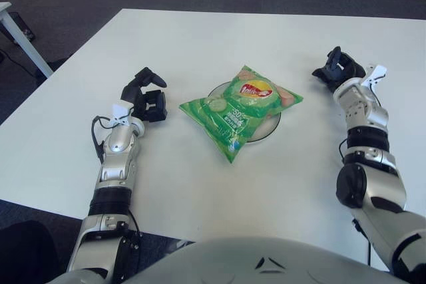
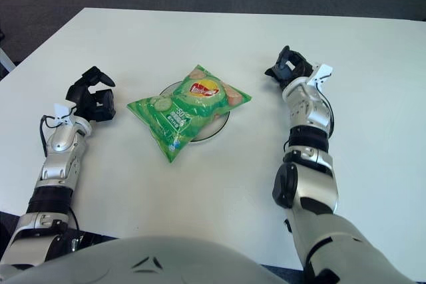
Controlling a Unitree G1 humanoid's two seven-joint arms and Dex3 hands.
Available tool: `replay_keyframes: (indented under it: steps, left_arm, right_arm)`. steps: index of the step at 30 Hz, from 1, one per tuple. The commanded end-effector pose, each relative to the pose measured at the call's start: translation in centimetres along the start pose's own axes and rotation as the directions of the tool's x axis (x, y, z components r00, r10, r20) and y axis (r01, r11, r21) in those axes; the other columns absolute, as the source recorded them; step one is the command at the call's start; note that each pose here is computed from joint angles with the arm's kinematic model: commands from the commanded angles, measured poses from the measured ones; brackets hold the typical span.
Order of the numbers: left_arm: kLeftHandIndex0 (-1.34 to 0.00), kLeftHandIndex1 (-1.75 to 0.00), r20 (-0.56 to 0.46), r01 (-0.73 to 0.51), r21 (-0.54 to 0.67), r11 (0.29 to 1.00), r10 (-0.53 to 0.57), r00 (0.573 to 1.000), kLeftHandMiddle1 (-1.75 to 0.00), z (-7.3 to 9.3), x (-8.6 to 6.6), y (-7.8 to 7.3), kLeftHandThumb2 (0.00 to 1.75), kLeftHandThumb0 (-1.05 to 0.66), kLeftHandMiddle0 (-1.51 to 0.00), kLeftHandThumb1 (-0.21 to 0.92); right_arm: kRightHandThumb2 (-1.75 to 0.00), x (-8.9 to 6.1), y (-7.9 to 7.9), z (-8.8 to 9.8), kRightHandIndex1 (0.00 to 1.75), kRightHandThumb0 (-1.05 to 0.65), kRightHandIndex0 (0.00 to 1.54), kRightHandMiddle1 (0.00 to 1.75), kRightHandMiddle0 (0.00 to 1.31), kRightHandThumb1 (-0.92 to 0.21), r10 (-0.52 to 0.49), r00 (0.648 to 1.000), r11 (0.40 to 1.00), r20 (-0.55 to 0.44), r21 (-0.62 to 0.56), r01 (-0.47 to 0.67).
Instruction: Put the snack into the plate.
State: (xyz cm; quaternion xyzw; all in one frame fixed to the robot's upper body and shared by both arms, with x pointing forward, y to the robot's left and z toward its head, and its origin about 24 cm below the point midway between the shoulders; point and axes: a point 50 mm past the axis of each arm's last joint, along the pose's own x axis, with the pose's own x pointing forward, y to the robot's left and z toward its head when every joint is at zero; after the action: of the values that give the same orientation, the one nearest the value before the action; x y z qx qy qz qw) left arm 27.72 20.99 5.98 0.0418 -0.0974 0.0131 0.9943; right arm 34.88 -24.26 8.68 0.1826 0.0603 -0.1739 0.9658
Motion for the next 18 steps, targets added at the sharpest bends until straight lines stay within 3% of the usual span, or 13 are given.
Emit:
replay_keyframes:
  steps: [1,9,18]
  left_arm:
    - [-0.57,-1.75,-0.215,-0.039,-0.083,0.996,0.020,0.976,-1.75,-4.9,-4.0,-1.5,1.25,-0.46,-1.27,0.37]
    - [-0.57,-1.75,-0.218,-0.038,-0.087,0.995,0.019,0.976,-1.75,-5.0,-3.9,-1.3,1.25,-0.46,-1.27,0.37]
    - [-0.57,-1.75,-0.213,-0.030,-0.080,0.996,0.012,0.977,-1.75,-5.0,-3.9,-1.1,1.24,-0.46,-1.27,0.37]
  right_arm:
    - [-1.28,-1.6,-0.8,-3.9,1.75,-0.47,0.92,1.75,0.59,-0.34,-0.057,0.994,0.998,-0.095,-0.001,0.057]
    - [-1.32,-4.0,-0.7,-5.5,1.75,-0.48,0.98,1.75,0.61,-0.31,-0.079,0.996,0.996,-0.049,-0.047,0.077]
    - [-1.35,-6.0,0.0,-6.8,1.75,-0.49,1.00,1.75,0.63,-0.29,-0.112,0.990,0.992,-0.088,-0.068,0.107]
